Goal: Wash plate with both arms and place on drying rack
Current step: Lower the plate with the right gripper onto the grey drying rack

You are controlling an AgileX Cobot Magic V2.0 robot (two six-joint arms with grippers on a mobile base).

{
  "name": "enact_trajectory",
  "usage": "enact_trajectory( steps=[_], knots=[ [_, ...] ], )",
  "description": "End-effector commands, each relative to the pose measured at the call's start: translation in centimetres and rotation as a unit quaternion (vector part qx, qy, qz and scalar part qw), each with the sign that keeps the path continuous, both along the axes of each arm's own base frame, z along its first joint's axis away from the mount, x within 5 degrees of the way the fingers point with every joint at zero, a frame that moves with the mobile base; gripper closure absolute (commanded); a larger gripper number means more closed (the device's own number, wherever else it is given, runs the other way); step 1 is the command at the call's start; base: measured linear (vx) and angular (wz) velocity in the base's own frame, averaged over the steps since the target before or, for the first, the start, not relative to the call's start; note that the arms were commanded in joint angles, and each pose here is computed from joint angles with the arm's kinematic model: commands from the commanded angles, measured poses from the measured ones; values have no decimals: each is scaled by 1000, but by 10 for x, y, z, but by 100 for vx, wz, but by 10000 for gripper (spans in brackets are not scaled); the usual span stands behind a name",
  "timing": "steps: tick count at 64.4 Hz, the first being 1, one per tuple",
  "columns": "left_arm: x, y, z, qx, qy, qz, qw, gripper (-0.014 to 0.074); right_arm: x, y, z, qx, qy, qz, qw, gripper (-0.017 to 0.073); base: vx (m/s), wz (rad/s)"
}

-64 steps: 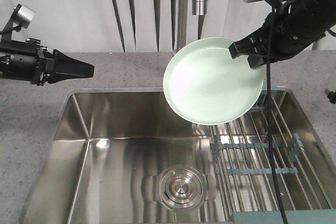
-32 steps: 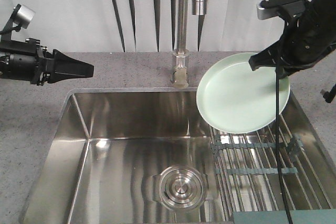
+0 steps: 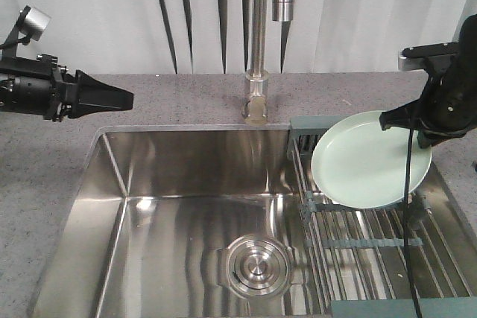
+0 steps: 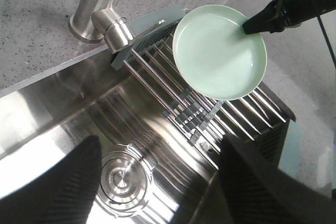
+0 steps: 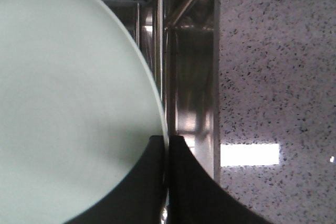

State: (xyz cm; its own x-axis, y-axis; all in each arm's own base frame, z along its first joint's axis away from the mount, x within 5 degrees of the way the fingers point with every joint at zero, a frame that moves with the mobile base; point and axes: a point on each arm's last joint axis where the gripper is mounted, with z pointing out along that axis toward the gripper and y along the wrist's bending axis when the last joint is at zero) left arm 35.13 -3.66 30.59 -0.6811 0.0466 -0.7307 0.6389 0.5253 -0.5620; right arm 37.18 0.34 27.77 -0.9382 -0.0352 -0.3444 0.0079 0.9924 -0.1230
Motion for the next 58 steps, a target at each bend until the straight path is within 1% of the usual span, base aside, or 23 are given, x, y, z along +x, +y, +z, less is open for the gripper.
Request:
enact_trajectory(
  steps=[1, 10, 19, 23, 31, 38, 54, 58],
  knots=[
    [-9, -4, 29, -40, -33, -8, 999, 131, -2, -1, 19, 2, -55, 7, 998, 550, 0, 0],
    [-9, -4, 29, -40, -33, -8, 999, 131, 2, -1, 7, -1, -41, 15, 999, 543, 0, 0],
    [-9, -4, 29, -40, -33, -8, 999, 131, 6, 1, -5, 7, -21, 16, 1000, 526, 0, 0],
    [-9, -4, 29, -40, -33, -8, 999, 131, 7, 1, -11, 8, -8, 23, 1000, 517, 0, 0],
    [-9, -4, 29, -40, -33, -8, 999, 131, 10, 1, -22, 8, 12, 23, 1000, 489, 0, 0],
    [-9, -4, 29, -40, -33, -8, 999, 131, 11, 1, -28, 8, 23, 22, 999, 431, 0, 0],
    [-9, -4, 29, -40, -33, -8, 999, 131, 12, 1, -29, 7, 25, 22, 999, 229, 0, 0],
    [-9, -4, 29, -40, -33, -8, 999, 131, 11, 1, -29, 8, 26, 19, 999, 204, 0, 0]
  ],
)
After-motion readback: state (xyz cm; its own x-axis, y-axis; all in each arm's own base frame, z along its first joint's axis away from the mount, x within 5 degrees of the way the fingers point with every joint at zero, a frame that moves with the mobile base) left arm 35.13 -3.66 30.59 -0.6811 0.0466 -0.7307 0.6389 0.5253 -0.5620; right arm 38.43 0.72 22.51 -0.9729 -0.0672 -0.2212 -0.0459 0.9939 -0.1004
